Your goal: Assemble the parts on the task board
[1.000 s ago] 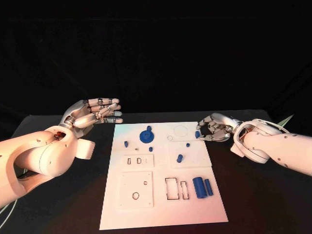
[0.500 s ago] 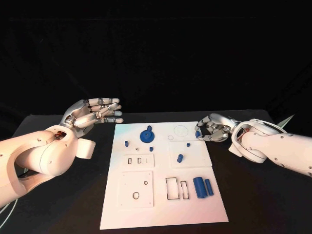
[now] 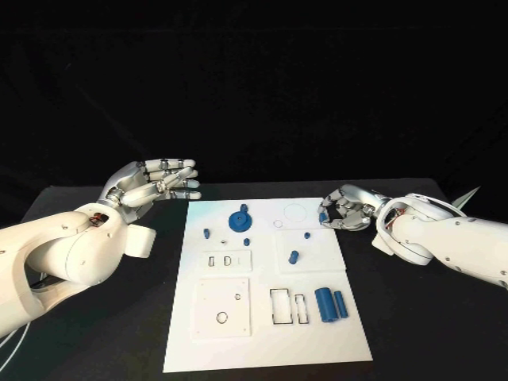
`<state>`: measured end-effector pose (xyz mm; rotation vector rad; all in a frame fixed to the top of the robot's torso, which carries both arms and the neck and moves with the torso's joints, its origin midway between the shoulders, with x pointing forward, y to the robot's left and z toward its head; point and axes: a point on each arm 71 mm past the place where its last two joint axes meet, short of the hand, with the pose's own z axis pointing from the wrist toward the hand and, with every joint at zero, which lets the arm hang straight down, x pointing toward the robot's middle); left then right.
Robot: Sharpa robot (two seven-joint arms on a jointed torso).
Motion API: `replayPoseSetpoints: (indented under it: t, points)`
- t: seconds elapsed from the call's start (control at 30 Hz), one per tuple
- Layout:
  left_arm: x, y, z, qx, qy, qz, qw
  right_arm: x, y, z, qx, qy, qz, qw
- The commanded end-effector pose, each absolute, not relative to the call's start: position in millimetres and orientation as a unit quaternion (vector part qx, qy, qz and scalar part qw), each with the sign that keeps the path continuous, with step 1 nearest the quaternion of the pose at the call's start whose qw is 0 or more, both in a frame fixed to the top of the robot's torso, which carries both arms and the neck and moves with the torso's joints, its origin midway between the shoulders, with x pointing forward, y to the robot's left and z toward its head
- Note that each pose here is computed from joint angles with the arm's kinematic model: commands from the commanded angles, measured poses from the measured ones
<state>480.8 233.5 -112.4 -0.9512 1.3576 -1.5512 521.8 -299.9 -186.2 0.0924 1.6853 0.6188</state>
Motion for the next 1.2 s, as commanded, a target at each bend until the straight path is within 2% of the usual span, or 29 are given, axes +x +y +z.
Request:
replayPoseSetpoints:
  t: [0.03,0.43,0.67,1.0,1.2]
  points:
    - [480.3,231.7,-111.4,-0.376,0.542,-0.626,0.416,521.5,-299.0,-188.3,0.034,0.739,0.266,0.618]
    - [480.3,232.1,-111.4,-0.377,0.542,-0.626,0.416,521.6,-298.0,-189.8,0.034,0.74,0.264,0.617]
    - [480.3,232.4,-111.5,-0.377,0.543,-0.625,0.416,521.7,-297.1,-187.4,0.037,0.728,0.268,0.63]
    - [480.5,233.2,-111.8,-0.377,0.543,-0.625,0.416,517.7,-295.2,-181.8,0.047,0.708,0.271,0.651]
    - [481.1,234.0,-112.1,-0.378,0.543,-0.624,0.416,512.4,-286.2,-170.6,0.054,0.7,0.275,0.657]
